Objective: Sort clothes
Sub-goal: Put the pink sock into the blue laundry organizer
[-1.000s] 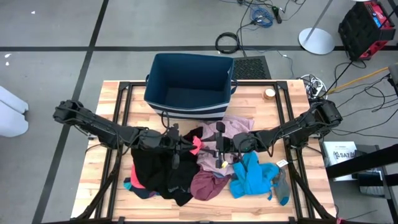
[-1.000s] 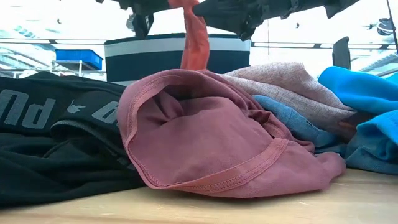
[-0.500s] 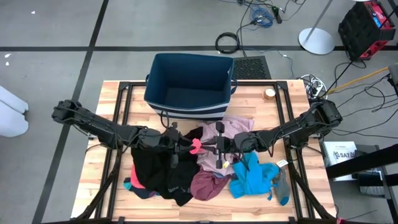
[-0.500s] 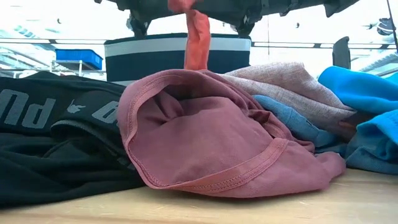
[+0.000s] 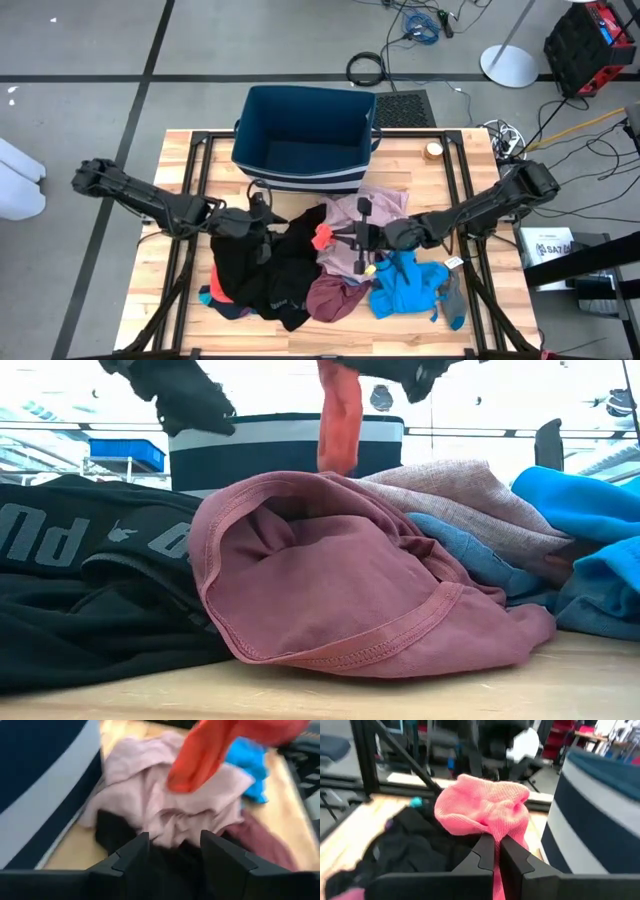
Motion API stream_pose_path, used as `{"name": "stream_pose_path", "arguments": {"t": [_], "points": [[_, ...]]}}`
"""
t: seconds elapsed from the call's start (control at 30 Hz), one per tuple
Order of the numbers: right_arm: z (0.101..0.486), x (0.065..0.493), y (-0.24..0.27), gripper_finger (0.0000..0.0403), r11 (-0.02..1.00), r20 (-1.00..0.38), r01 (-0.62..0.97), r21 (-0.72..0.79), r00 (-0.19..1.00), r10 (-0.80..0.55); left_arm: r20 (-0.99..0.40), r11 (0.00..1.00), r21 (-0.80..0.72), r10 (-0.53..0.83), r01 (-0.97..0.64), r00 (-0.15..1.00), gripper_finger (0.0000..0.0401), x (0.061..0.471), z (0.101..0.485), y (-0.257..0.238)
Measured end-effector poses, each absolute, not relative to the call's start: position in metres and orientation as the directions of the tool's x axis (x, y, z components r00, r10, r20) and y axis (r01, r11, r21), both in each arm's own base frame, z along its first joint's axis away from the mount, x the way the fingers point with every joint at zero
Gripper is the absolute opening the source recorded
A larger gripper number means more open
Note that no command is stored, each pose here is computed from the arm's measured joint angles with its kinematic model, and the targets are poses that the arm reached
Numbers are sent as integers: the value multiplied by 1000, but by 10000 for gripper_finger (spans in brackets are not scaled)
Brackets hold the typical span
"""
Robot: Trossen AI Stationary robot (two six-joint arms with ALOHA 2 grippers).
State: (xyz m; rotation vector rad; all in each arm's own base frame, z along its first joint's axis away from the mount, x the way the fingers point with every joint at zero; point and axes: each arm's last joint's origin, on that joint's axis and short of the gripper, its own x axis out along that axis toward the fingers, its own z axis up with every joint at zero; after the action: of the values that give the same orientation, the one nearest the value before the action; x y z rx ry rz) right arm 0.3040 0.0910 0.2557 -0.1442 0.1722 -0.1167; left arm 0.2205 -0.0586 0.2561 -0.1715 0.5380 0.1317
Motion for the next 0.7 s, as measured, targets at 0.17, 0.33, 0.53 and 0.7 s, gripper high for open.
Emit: {"name": "stream_pose_path", "arguments": {"t": [0.17,0.33,0.53,0.7], "points": [[285,290,82,0,979,-67,125,-160,988,-138,-561,975,-105,106,-197,821,187,213,234,-62],[324,285,59,0,958,1,219,-185,975,-222,-588,959,-117,143,-259,796,187,205,213,-63],[391,306,14,0,893,-66,318,-318,932,-355,-583,954,-124,154,-274,798,187,202,204,-62],[428,329,-38,0,912,-117,260,-317,944,-309,-567,955,-130,149,-267,810,187,204,206,-62]]}}
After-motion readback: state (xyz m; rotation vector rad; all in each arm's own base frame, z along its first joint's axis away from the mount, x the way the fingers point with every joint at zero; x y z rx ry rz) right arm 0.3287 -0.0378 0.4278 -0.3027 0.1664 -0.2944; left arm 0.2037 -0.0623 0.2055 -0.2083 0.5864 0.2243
